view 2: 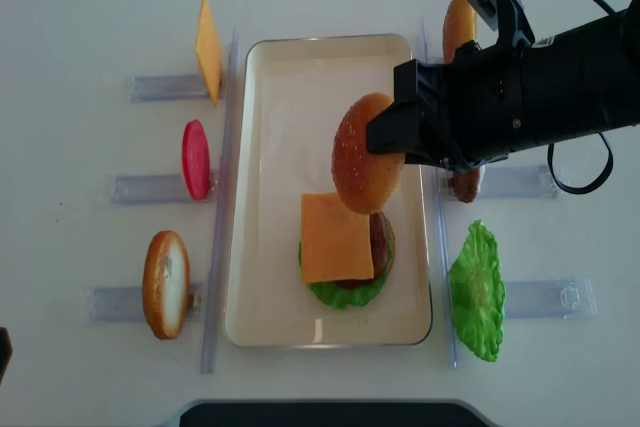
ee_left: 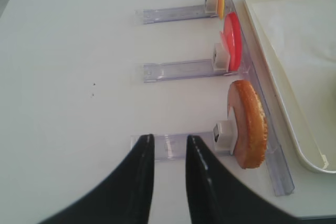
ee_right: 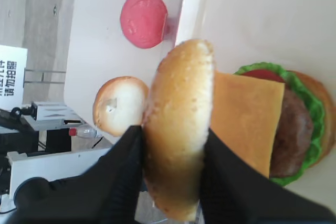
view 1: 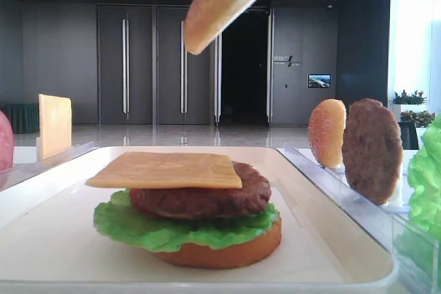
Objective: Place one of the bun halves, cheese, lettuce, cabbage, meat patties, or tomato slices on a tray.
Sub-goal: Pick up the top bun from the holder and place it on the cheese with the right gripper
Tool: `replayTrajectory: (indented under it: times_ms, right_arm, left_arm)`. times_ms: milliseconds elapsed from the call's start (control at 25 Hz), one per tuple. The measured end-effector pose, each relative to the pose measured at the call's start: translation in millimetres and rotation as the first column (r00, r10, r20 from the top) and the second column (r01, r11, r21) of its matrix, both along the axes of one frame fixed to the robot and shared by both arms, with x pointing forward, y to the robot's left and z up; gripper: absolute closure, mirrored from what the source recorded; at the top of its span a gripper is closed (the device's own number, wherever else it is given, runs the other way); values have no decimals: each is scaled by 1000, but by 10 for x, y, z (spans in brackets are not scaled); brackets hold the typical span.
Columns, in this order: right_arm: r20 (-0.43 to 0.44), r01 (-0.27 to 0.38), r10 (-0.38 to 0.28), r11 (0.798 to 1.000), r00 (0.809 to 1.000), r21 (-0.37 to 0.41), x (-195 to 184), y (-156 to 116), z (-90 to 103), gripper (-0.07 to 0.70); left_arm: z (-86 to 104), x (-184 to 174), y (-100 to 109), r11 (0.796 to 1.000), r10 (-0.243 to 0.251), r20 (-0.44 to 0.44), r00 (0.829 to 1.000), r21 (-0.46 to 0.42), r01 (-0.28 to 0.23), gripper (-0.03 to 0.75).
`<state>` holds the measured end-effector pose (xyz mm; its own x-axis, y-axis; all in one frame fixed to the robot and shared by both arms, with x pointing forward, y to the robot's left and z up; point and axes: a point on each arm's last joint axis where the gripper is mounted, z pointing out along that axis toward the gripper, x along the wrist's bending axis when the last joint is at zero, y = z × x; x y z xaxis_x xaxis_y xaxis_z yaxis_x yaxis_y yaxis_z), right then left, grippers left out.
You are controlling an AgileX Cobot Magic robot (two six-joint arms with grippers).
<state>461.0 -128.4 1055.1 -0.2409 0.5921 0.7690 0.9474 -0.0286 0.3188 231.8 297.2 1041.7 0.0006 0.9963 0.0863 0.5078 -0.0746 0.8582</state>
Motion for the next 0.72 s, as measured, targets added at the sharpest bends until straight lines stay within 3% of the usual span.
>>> replayTrajectory:
  times_ms: [120,320,560,720]
  right_arm:
    - [-1,40,-40,999,999,-9,83,-59,-40,407]
    - [14,15,-15,1000,1000,-21,69,-64,-88,407]
    - [-4,19,-19,999,1000,-51,45,-89,-391,407]
    - [-40,19,-19,1000,999,0,119,-44,-567,407]
  left_arm:
    - [0,0,0,1000,0,0,1000,0,0,557]
    - [0,0,0,1000,0,0,1000,0,0,557]
    - [0,0,0,1000,0,0,1000,0,0,557]
    - [0,0,0,1000,0,0,1000,0,0,557]
